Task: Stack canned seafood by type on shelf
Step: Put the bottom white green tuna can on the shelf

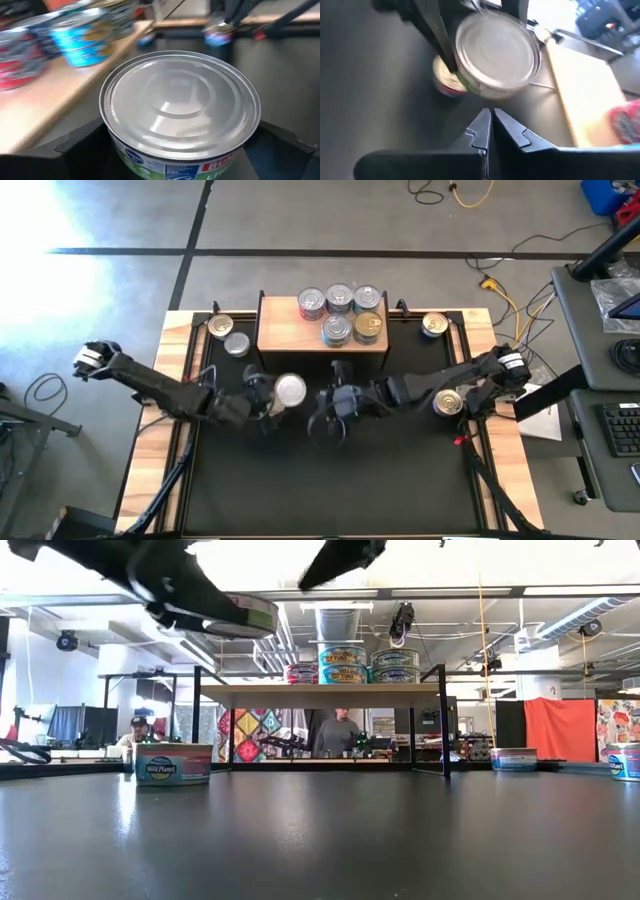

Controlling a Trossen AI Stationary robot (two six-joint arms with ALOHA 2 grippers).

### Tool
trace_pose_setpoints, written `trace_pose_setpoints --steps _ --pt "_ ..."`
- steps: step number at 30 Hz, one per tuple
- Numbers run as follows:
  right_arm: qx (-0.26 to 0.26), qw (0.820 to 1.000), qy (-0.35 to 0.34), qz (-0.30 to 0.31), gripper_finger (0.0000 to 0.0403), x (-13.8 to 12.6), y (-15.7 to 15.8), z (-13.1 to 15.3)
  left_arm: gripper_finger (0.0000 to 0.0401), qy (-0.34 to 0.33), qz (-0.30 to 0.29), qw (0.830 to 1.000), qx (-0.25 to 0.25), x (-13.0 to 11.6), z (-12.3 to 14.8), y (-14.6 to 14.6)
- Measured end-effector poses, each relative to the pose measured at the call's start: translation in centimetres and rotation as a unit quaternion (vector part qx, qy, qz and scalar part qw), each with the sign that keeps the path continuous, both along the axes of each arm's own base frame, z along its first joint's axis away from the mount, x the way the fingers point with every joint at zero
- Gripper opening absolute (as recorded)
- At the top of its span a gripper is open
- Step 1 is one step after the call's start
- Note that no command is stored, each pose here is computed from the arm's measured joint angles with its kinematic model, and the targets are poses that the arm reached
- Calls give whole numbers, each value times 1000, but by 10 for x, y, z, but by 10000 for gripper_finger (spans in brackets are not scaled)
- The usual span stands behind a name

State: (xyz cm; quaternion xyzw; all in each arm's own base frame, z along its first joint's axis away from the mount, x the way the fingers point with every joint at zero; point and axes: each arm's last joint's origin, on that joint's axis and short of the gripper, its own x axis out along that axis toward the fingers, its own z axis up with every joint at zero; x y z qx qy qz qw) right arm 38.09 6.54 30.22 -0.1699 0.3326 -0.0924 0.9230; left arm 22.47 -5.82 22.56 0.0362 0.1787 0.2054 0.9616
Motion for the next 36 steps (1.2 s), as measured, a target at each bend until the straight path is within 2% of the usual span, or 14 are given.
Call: trace_pose_setpoints --steps 4,9,13,19,23,30,33,36 --pt "-25 1000 15 -7 12 5 -33 2 379 40 58 998 -4 5 20 27" --pt "-27 999 11 16 12 10 -65 15 379 27 99 994 -28 15 39 58" --pt "-50 998 24 15 12 8 -85 33 379 32 137 990 -31 22 38 77" --pt "-50 997 47 -19 12 -1 -113 53 379 39 195 979 -44 33 31 109" --pt "-38 998 38 -20 12 -3 -129 58 379 40 186 979 -75 46 32 129" --pt "-11 998 62 -17 12 -7 -137 50 379 86 212 970 -85 64 21 152" --pt "-3 997 71 -21 12 -8 -137 48 379 77 223 967 -94 69 16 158" --pt "0 997 77 -22 12 -9 -135 47 379 63 209 970 -112 74 13 160"
